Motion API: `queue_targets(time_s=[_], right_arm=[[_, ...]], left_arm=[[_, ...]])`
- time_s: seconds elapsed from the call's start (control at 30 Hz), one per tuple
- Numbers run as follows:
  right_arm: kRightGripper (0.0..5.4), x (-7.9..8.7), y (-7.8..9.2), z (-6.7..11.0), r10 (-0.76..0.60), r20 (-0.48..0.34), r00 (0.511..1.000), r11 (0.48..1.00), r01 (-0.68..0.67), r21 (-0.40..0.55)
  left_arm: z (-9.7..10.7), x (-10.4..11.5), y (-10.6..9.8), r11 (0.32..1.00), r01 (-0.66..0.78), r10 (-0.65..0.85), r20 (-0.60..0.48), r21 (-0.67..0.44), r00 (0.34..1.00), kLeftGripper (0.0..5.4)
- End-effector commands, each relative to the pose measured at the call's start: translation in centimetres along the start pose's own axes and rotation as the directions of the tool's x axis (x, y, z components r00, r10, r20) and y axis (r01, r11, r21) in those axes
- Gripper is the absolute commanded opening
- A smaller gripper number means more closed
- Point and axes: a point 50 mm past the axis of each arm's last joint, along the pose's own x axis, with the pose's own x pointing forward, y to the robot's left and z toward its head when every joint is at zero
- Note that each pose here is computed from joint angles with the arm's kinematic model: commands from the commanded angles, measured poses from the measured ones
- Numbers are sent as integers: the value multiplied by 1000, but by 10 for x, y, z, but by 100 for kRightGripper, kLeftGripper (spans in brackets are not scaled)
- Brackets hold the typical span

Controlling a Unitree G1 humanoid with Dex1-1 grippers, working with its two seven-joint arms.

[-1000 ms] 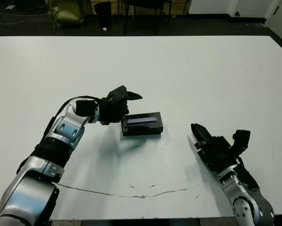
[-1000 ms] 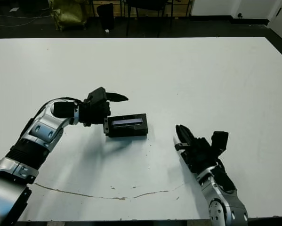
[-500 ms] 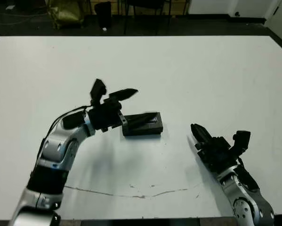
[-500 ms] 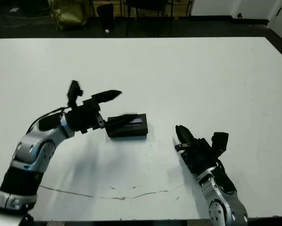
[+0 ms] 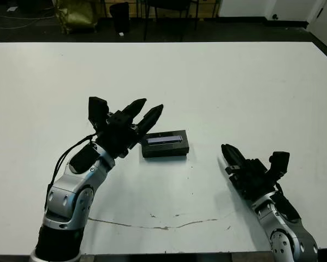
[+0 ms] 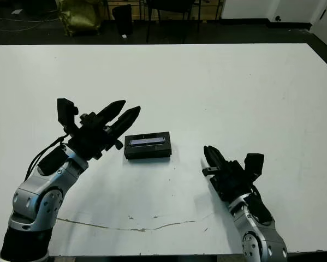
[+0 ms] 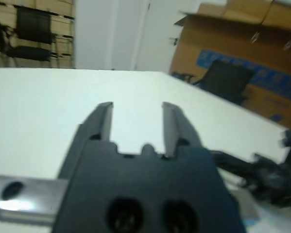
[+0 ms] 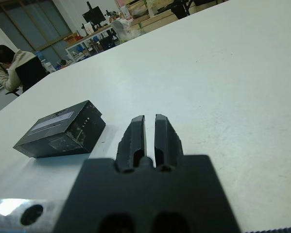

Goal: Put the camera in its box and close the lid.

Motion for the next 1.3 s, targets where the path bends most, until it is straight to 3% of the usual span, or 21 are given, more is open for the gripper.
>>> queue_targets(time_s=[0.03, 0.13, 0.4, 0.73, 1.07, 1.3], right_arm=[[0, -1, -1, -1, -11, -21, 1000, 1000, 11, -5], [0, 0, -1, 1, -8, -17, 1000, 1000, 8, 15], [0, 3, 0, 5, -7, -21, 1000, 1000, 8, 7], [0, 5, 2, 8, 5, -1, 1000, 1000, -5, -12], [0, 2, 3, 5, -9, -5, 1000, 1000, 9, 1], [0, 0, 2, 3, 2, 10, 1000, 1000, -2, -14]], left_arm=[[-10, -2, -1, 998, -52, 55, -77, 43, 995, 62], [-12, 0, -2, 995, -67, 75, -100, 80, 992, 1], [-23, 9, -9, 984, -100, 119, -129, 146, 984, 1], [-33, 14, -17, 987, -132, 146, -162, 95, 976, 1], [-55, 23, -32, 988, -141, 112, -334, -63, 936, 1], [-64, 23, -41, 985, -143, 86, -452, -94, 888, 1]])
